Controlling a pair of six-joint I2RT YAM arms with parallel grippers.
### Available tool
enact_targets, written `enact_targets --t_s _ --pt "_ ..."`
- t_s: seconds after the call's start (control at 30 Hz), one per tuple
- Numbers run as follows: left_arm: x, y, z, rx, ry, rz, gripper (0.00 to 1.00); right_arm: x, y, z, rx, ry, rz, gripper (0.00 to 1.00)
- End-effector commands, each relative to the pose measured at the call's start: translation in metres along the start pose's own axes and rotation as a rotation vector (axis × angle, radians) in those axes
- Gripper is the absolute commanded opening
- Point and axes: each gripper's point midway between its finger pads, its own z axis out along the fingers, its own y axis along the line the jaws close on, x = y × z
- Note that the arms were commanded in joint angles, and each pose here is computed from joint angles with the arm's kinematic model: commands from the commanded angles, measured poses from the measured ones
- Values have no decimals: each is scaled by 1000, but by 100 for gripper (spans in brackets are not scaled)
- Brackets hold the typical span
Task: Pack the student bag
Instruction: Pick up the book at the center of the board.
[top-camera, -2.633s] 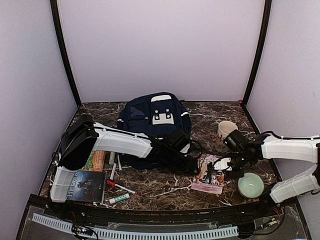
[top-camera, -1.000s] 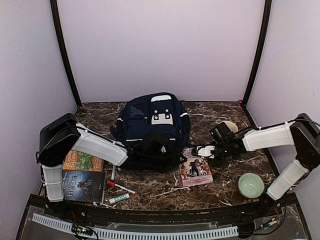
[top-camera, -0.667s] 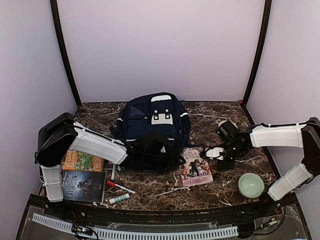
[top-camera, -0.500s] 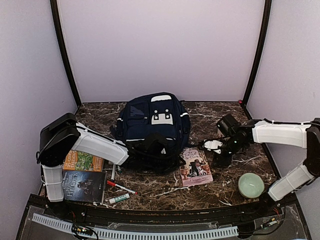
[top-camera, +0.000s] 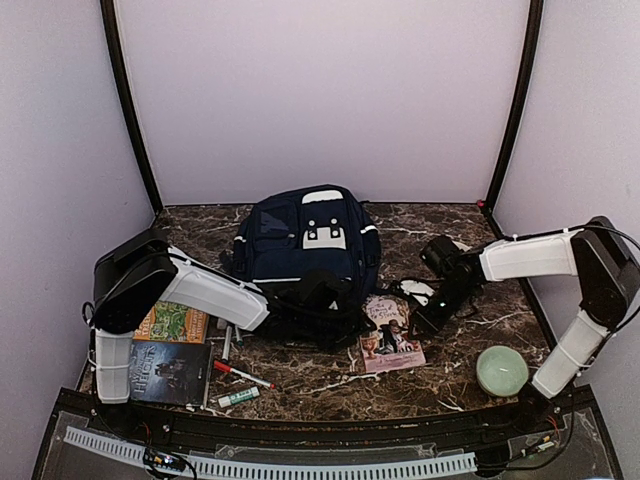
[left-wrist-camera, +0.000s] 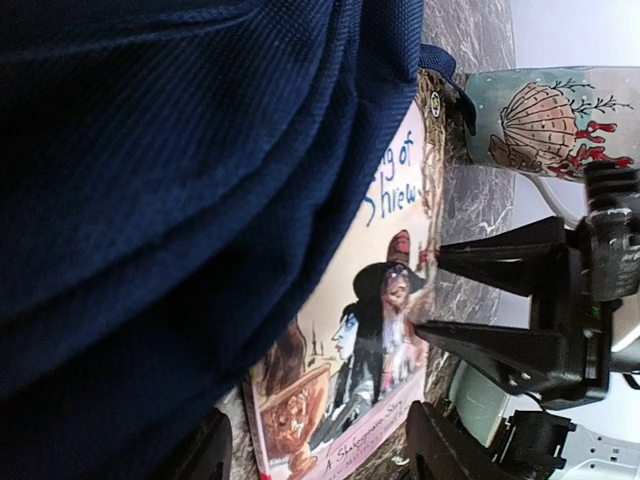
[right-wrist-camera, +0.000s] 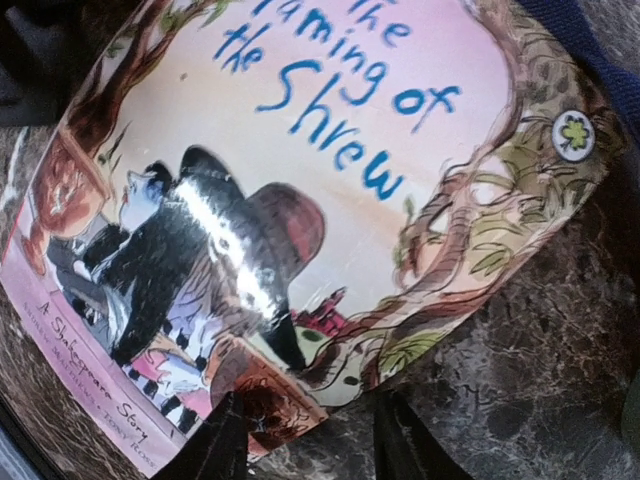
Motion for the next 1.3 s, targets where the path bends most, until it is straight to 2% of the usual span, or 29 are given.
enact_targets --t_s 0.0,0.1,0.2,0.3,0.47,0.63,0.7,0.77,0.8,0.93,1.07,1.17,1.27 --pt "1 24 16 -44 35 -69 63 -4 -8 16 0 20 56 37" --pt "1 20 24 -8 57 -69 63 1 -11 24 -3 55 72 27" --pt "-1 2 29 80 65 -40 62 4 -12 30 -11 79 77 22" --pt "-4 -16 28 163 57 -19 59 7 -10 34 -26 95 79 20" --pt "-17 -49 13 353 -27 -4 55 8 -9 36 -34 105 80 19" --pt "-25 -60 -3 425 -120 -17 41 8 -10 34 -29 101 75 18" --pt "-26 -56 -1 409 -121 -43 44 7 -10 33 -25 97 75 18" --pt "-25 -55 3 381 -115 -61 57 7 -9 32 -27 93 72 18" --pt "-24 -50 7 338 -106 -81 60 6 -9 32 -27 92 72 18" --pt "-14 -19 18 187 -60 -235 58 6 -9 31 -31 89 71 18" --pt "-7 -4 22 135 -77 -361 59 5 -7 31 -42 86 70 17" --pt "-13 -6 25 121 -129 -362 60 4 -5 30 -56 82 71 17" --pt "-24 -26 29 193 -169 -276 60 2 -3 30 -66 76 67 16"
